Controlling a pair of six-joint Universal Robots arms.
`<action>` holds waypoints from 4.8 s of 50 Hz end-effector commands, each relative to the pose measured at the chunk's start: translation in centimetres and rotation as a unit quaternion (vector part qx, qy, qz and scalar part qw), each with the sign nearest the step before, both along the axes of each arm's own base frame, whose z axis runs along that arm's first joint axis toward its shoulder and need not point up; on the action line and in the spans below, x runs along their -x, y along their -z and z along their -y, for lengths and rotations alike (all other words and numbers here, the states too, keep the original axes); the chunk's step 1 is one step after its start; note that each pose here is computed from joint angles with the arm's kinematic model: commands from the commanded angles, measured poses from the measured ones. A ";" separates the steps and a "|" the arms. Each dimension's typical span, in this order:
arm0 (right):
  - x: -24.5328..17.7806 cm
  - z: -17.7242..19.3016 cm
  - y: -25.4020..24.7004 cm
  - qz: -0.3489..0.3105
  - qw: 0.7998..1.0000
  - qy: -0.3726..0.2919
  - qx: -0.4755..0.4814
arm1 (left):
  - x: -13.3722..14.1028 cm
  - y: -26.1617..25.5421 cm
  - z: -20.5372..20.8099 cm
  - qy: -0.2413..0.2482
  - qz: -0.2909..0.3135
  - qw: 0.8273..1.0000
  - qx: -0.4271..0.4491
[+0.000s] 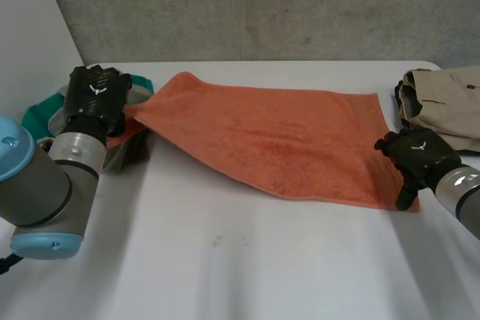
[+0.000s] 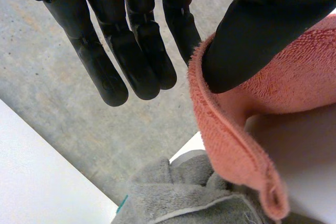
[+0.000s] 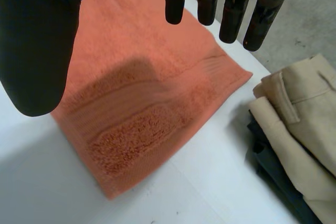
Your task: Fold the laundry.
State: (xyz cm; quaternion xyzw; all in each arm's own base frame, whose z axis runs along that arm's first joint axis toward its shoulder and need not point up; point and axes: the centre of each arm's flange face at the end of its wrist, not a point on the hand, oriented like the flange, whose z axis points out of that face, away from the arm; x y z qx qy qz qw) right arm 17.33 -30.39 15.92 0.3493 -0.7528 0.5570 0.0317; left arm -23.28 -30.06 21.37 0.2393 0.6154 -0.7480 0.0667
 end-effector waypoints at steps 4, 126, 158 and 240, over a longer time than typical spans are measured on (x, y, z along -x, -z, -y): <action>0.0 2.2 3.1 -0.035 0.999 -0.013 -0.005 | -0.2 -0.3 0.1 -0.003 -0.001 1.000 0.004; -4.8 7.3 -2.4 -0.025 0.999 0.006 0.033 | -0.5 6.3 3.3 -0.022 0.132 0.991 -0.016; 3.7 1.7 -1.9 -0.181 0.979 0.023 -0.095 | -2.6 3.8 -6.8 0.032 0.271 0.948 -0.161; -0.1 12.0 -1.0 -0.052 0.972 0.042 0.224 | 4.9 6.1 1.8 0.025 0.220 0.975 0.000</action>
